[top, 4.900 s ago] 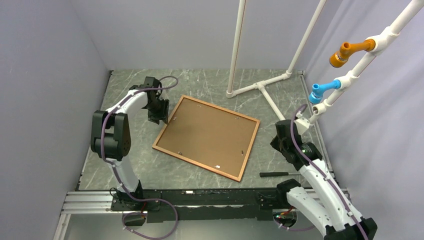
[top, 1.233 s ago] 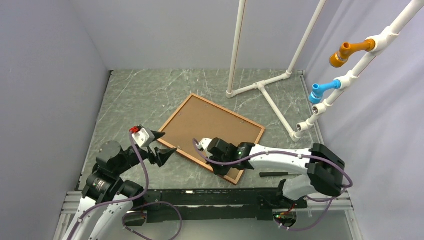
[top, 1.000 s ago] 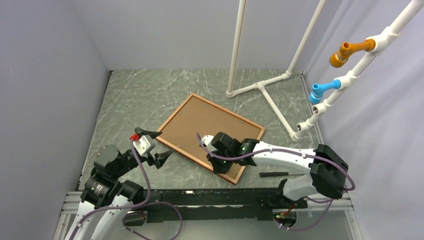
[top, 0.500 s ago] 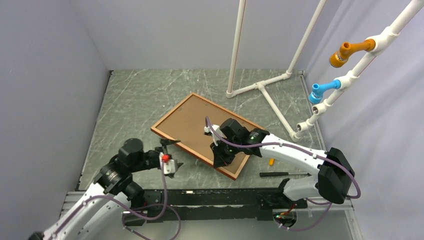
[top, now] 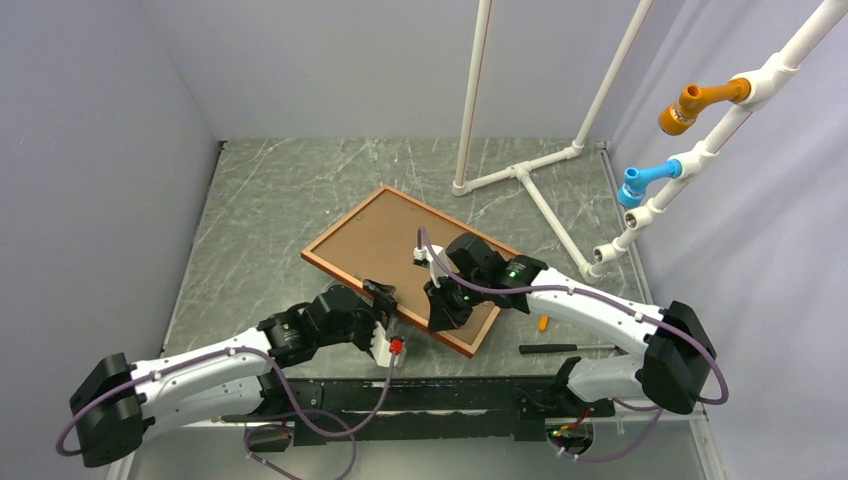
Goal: Take the photo out of the frame
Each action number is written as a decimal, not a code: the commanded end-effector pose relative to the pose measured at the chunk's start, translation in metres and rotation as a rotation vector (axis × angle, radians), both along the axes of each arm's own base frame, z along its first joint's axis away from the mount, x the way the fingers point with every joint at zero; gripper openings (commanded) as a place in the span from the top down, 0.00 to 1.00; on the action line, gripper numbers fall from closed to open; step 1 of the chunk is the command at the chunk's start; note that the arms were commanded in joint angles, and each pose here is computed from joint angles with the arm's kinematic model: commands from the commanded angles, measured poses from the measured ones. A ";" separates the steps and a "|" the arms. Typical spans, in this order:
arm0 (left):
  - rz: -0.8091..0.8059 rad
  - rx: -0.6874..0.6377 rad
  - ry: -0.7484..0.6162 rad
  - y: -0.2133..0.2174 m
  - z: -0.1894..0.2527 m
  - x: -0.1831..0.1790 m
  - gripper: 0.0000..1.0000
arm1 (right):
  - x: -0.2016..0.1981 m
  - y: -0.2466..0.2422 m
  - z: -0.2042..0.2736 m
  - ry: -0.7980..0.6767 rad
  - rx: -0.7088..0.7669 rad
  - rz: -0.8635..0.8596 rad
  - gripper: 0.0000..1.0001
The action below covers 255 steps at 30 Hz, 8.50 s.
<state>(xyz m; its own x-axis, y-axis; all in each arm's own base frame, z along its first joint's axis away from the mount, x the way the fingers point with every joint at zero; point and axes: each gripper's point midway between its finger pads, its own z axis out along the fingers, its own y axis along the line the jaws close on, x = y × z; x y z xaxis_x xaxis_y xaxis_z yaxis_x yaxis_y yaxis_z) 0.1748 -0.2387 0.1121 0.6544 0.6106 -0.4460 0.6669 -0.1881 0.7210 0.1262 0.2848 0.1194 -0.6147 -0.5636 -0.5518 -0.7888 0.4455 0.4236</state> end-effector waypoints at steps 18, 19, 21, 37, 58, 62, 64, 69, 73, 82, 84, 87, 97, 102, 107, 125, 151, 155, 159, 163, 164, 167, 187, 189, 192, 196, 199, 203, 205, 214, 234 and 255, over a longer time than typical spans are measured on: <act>0.087 -0.022 -0.171 -0.032 0.005 0.042 0.64 | -0.006 0.008 0.038 -0.040 0.139 0.033 1.00; 0.082 -0.023 -0.166 -0.033 0.003 0.042 0.69 | -0.006 0.008 0.039 -0.042 0.138 0.031 1.00; 0.087 -0.021 -0.165 -0.033 0.002 0.042 0.80 | -0.006 0.007 0.039 -0.044 0.138 0.030 1.00; 0.265 0.017 0.209 -0.012 0.069 0.000 1.00 | 0.064 -0.096 0.229 -0.509 0.245 -0.697 0.32; 0.420 0.125 0.619 -0.039 0.134 -0.031 1.00 | 0.032 -0.102 0.227 -0.590 0.436 -0.544 0.11; 0.406 0.116 0.628 -0.044 0.142 -0.031 1.00 | 0.039 -0.107 0.234 -0.674 0.410 -0.533 0.05; 0.400 0.110 0.627 -0.046 0.147 -0.027 1.00 | 0.035 -0.102 0.237 -0.726 0.390 -0.439 0.06; 0.374 0.130 0.660 -0.047 0.153 -0.022 1.00 | 0.034 -0.092 0.231 -0.867 0.269 -0.184 0.19; 0.361 0.109 0.676 -0.047 0.155 -0.017 1.00 | 0.024 -0.078 0.230 -0.933 0.265 0.022 0.23; 0.293 0.102 0.703 -0.051 0.154 -0.016 1.00 | 0.043 -0.071 0.193 -0.954 0.016 0.253 0.26; 0.278 0.106 0.717 -0.052 0.151 -0.015 1.00 | 0.049 -0.070 0.187 -0.964 -0.031 0.271 0.31; 0.262 0.102 0.728 -0.055 0.149 -0.013 1.00 | 0.058 -0.070 0.175 -0.994 -0.096 0.305 0.37; 0.221 0.104 0.741 -0.054 0.144 -0.006 1.00 | 0.061 -0.069 0.162 -0.991 -0.134 0.351 0.81; 0.238 0.041 0.651 -0.049 0.144 0.004 0.86 | 0.060 -0.071 0.156 -0.984 -0.148 0.367 1.00; 0.251 -0.042 0.471 -0.029 0.149 0.014 0.49 | 0.053 -0.069 0.166 -1.004 -0.092 0.391 1.00; 0.357 0.044 -0.023 0.004 0.124 0.061 0.35 | 0.046 -0.064 0.173 -0.954 -0.024 0.430 1.00; 0.440 0.005 0.641 -0.023 0.210 0.002 1.00 | 0.062 -0.162 0.353 -1.153 0.291 -0.558 0.00; 0.519 0.039 0.722 -0.020 0.183 0.024 1.00 | 0.060 -0.161 0.342 -1.136 0.309 -0.562 0.00; 0.514 0.036 0.719 -0.020 0.163 0.037 1.00 | 0.064 -0.159 0.327 -1.093 0.278 -0.569 0.00; 0.596 0.009 0.765 -0.008 0.147 0.065 1.00 | 0.073 -0.153 0.310 -1.025 0.218 -0.593 0.00; 0.607 0.004 0.774 -0.006 0.144 0.071 1.00 | 0.076 -0.152 0.305 -1.003 0.201 -0.607 0.00; 0.630 -0.033 0.795 -0.001 0.130 0.095 1.00 | 0.084 -0.149 0.290 -0.937 0.173 -0.669 0.00; 0.754 -0.102 1.165 0.022 0.030 0.192 1.00 | 0.088 -0.117 0.092 -0.374 0.133 -0.996 0.00; 0.742 -0.120 1.197 0.016 0.022 0.197 1.00 | 0.088 -0.117 0.086 -0.373 0.117 -0.997 0.00; 0.725 -0.136 1.259 0.006 0.011 0.201 1.00 | 0.089 -0.117 0.078 -0.361 0.114 -1.004 0.00; 0.730 -0.146 1.290 -0.001 -0.007 0.210 1.00 | 0.086 -0.114 0.074 -0.339 0.143 -1.004 0.00; 0.738 -0.151 1.296 -0.004 -0.016 0.217 1.00 | 0.083 -0.115 0.064 -0.322 0.135 -1.008 0.00; 0.739 -0.155 1.344 -0.010 -0.029 0.219 1.00 | 0.081 -0.116 0.055 -0.303 0.125 -1.017 0.00; 0.741 -0.157 1.358 -0.012 -0.035 0.219 1.00 | 0.080 -0.116 0.054 -0.302 0.121 -1.016 0.00; 0.836 -0.201 1.295 -0.010 -0.026 0.232 0.44 | 0.079 -0.124 0.042 -0.280 0.057 -1.056 0.00; 1.354 -0.536 0.787 0.104 0.134 0.198 0.01 | 0.089 -0.110 0.035 -0.224 -0.025 -1.079 0.00; 1.752 -0.987 1.059 0.149 -0.016 0.050 0.18 | 0.177 -0.181 -0.036 -0.168 -0.245 -1.216 0.20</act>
